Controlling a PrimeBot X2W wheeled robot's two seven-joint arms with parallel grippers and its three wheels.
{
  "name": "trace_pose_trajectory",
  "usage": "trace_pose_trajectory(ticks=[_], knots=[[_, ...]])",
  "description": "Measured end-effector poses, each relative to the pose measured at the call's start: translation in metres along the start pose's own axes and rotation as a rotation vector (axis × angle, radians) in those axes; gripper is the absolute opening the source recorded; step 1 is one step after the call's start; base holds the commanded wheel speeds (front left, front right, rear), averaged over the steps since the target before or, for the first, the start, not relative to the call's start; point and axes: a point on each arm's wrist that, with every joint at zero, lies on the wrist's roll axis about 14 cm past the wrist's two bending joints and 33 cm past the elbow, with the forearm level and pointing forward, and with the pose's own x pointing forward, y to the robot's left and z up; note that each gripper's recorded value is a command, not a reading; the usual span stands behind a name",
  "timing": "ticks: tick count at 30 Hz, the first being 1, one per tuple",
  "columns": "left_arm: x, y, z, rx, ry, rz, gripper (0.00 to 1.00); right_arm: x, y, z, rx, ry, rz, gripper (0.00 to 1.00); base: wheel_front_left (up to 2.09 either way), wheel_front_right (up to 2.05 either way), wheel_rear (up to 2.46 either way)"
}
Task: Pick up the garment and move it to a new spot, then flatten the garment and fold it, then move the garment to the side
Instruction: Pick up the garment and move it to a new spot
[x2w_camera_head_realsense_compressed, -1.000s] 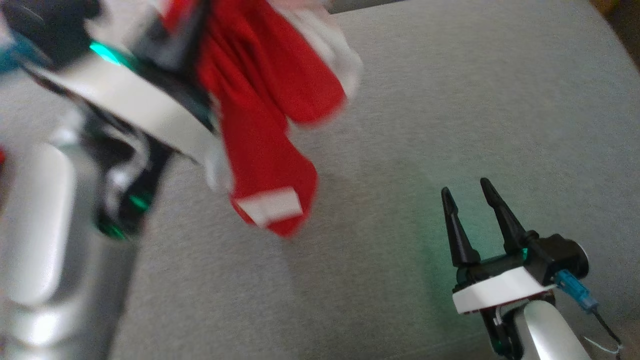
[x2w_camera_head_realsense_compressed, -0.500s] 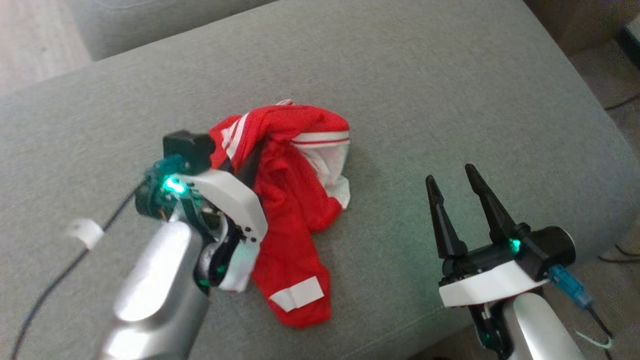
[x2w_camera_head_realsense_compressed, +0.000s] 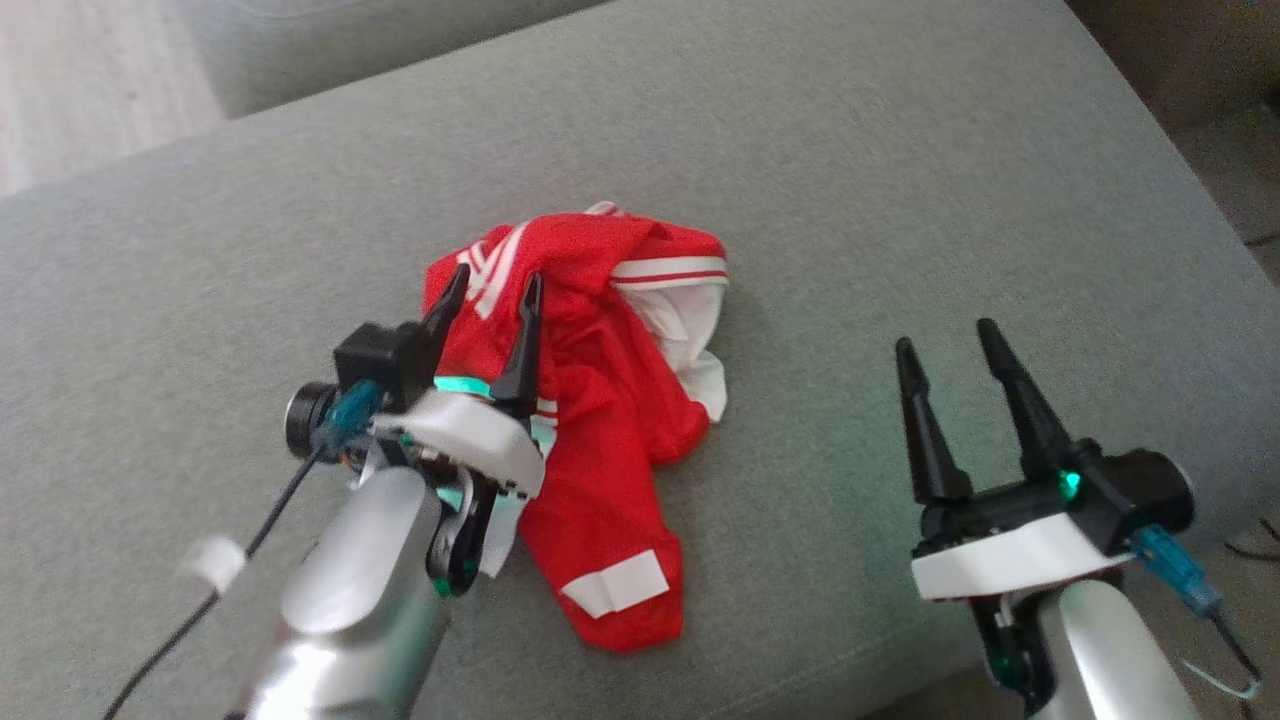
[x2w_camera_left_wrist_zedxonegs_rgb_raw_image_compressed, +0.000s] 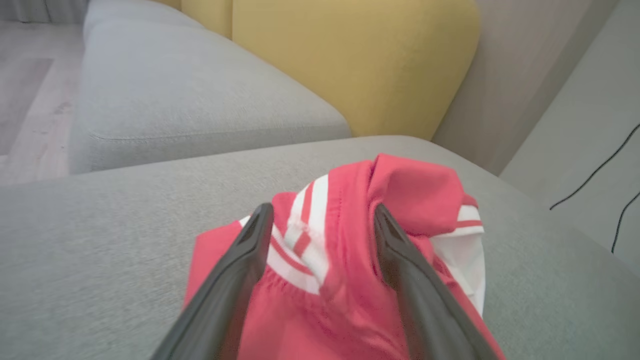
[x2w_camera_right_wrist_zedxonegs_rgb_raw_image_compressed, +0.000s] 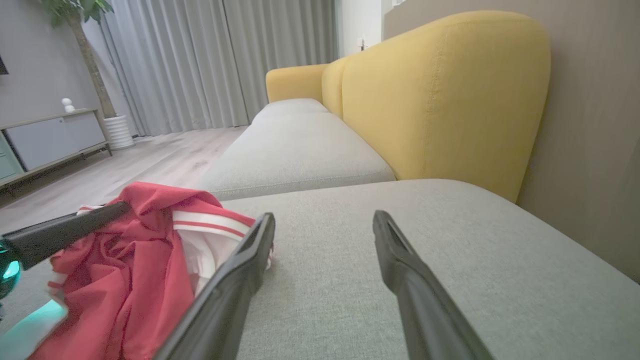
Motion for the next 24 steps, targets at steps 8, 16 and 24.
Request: trace_pose_trajectory(ticks=[8,16,24], knots=[[-0.063,0.038,0.006,-0.006,-0.125,0.176,1.00,0.004,0.001,0.021,-0.044,-0.069,0.017,1.00,0.00,0.00,0.00],[-0.147,0.076,-0.005,0.025,-0.168,0.402,1.00,0.000,0.002,0.014,-0.072,-0.053,0.037,1.00,0.00,0.00,0.00],[-0.214,0.089,-0.006,0.070,-0.211,0.554,1.00,-0.005,0.008,-0.002,-0.069,-0.006,0.058,1.00,0.00,0.00,0.00]])
